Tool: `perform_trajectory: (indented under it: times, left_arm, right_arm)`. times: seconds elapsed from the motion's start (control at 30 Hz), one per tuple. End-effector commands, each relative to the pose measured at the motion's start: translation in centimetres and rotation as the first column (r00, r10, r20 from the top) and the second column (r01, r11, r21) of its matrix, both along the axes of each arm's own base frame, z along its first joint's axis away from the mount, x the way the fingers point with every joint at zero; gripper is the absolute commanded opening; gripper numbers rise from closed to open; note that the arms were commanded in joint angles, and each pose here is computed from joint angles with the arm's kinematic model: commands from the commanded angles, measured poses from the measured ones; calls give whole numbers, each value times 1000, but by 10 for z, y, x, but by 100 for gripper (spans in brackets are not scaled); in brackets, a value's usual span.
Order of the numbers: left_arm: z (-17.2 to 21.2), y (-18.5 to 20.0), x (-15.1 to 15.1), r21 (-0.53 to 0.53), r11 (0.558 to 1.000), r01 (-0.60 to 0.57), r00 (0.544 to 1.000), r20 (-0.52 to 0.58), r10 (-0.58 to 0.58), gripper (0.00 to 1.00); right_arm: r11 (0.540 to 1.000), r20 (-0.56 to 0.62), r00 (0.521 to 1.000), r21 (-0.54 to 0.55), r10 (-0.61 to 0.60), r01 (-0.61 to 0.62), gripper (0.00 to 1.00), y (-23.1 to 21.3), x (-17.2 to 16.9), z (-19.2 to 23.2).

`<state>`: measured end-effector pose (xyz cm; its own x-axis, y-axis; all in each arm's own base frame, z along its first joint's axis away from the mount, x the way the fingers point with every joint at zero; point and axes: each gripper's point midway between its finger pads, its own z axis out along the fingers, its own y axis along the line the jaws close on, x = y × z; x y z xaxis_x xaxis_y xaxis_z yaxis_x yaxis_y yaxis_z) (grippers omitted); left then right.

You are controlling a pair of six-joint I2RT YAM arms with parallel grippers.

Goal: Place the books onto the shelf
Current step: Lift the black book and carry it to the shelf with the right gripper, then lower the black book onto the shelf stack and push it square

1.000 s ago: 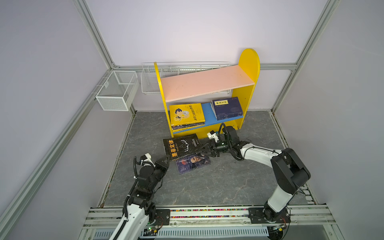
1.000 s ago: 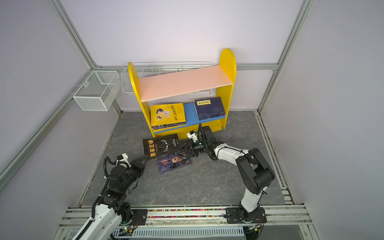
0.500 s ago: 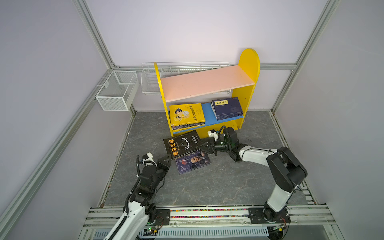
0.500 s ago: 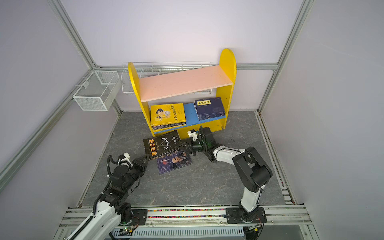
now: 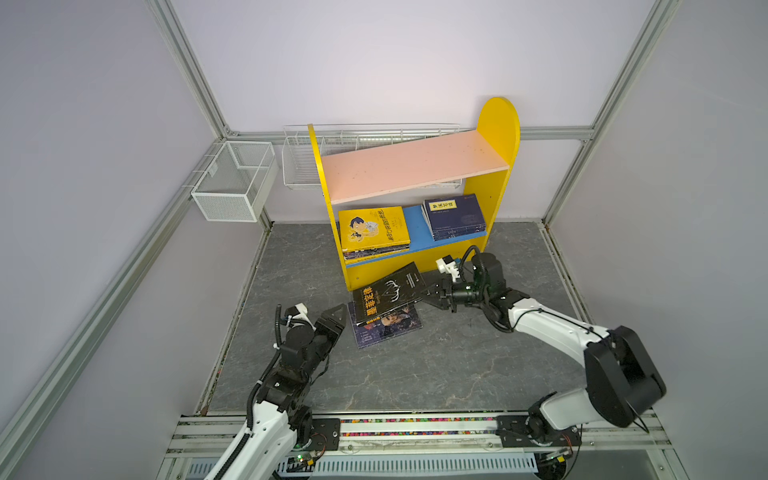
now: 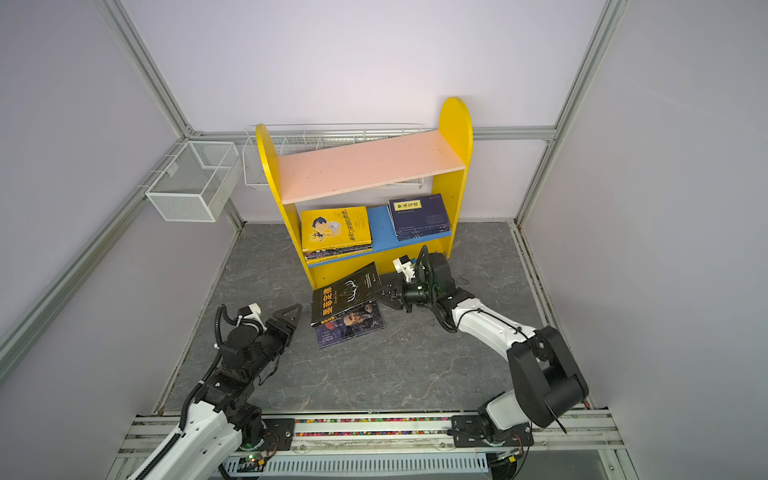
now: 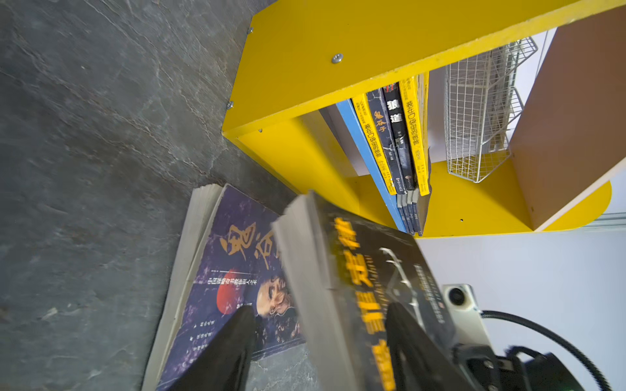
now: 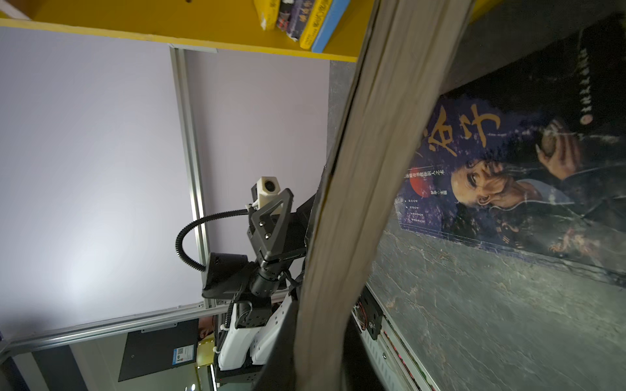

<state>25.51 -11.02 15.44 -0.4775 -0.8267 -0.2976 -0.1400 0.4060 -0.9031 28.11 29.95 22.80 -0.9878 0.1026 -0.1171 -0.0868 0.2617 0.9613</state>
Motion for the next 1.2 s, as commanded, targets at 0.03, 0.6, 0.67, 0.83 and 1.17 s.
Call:
perform_trajectory:
  times: [0.03, 0.6, 0.67, 0.83, 1.17]
  left_arm:
    - [-13, 3, 0, 43, 999, -13, 998, -63, 16, 62]
    - [-27, -1, -7, 46, 999, 25, 994, -107, -20, 62]
    - [-30, -1, -8, 47, 999, 28, 993, -114, -22, 62]
    - [-33, -1, -9, 47, 998, 30, 992, -122, -24, 62]
    - [-41, -4, -5, 51, 998, 37, 988, -149, -29, 62]
  right_arm:
    - [998, 246, 969, 45, 21, -33, 7, -18, 4, 77]
    - [988, 433, 894, 146, -114, 55, 7, 14, 125, 131]
    - [988, 429, 897, 144, -108, 50, 7, 20, 135, 127]
    - [990, 409, 908, 134, -93, 41, 7, 31, 151, 113]
    - [990, 370, 926, 139, -69, 18, 7, 54, 178, 83]
